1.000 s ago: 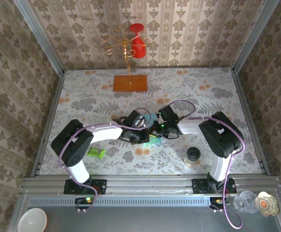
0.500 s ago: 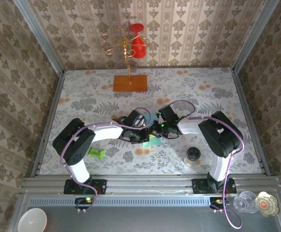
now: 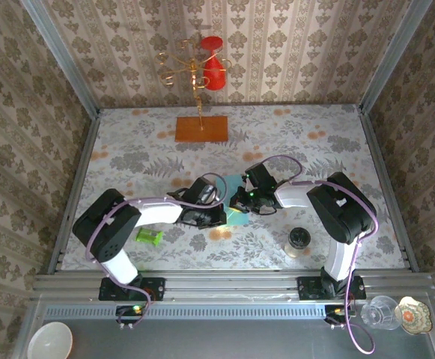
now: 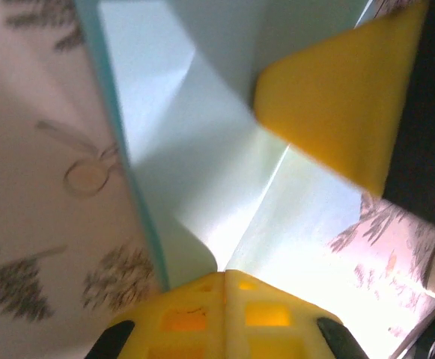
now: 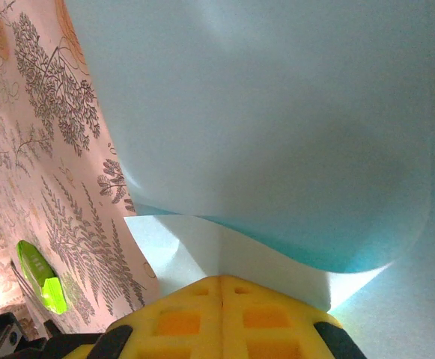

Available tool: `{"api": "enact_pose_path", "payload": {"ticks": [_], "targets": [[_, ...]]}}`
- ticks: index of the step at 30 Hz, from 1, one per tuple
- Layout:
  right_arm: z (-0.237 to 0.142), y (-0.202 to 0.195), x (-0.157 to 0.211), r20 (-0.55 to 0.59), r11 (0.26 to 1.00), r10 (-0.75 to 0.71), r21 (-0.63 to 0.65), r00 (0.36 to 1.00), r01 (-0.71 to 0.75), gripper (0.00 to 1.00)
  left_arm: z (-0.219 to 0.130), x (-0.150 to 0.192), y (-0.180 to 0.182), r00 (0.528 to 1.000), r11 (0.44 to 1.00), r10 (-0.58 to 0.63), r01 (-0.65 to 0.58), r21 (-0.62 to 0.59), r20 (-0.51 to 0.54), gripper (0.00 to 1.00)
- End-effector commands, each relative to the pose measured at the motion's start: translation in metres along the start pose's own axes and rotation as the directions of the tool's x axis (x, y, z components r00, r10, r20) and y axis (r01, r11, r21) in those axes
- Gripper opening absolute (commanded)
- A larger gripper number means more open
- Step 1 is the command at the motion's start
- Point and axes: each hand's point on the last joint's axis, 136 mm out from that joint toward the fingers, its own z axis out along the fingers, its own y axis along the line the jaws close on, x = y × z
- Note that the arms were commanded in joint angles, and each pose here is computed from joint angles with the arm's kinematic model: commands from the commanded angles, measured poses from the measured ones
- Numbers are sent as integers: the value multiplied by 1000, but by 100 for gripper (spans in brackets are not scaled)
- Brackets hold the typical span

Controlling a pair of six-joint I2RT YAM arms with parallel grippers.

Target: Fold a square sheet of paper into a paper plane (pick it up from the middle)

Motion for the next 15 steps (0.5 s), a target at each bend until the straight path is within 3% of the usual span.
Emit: {"api": "enact_pose_path", "payload": {"ticks": [1, 6, 11, 15], "targets": [[9, -78, 28, -46, 963, 115, 251, 992, -101, 0, -6, 55, 48, 983, 985, -106, 84, -147, -149, 0], [10, -75, 28, -51, 968, 118, 231, 992, -103, 0, -28, 46, 47, 987, 990, -129, 123, -64, -101, 0], [12, -70, 27, -51, 973, 122, 205, 991, -109, 0, -49, 5, 8, 997, 994, -79, 77, 73, 24, 0], [12, -69, 26, -50, 973, 125, 201, 991, -112, 0, -42, -18, -12, 997, 992, -55, 49, 113, 50, 0]]}}
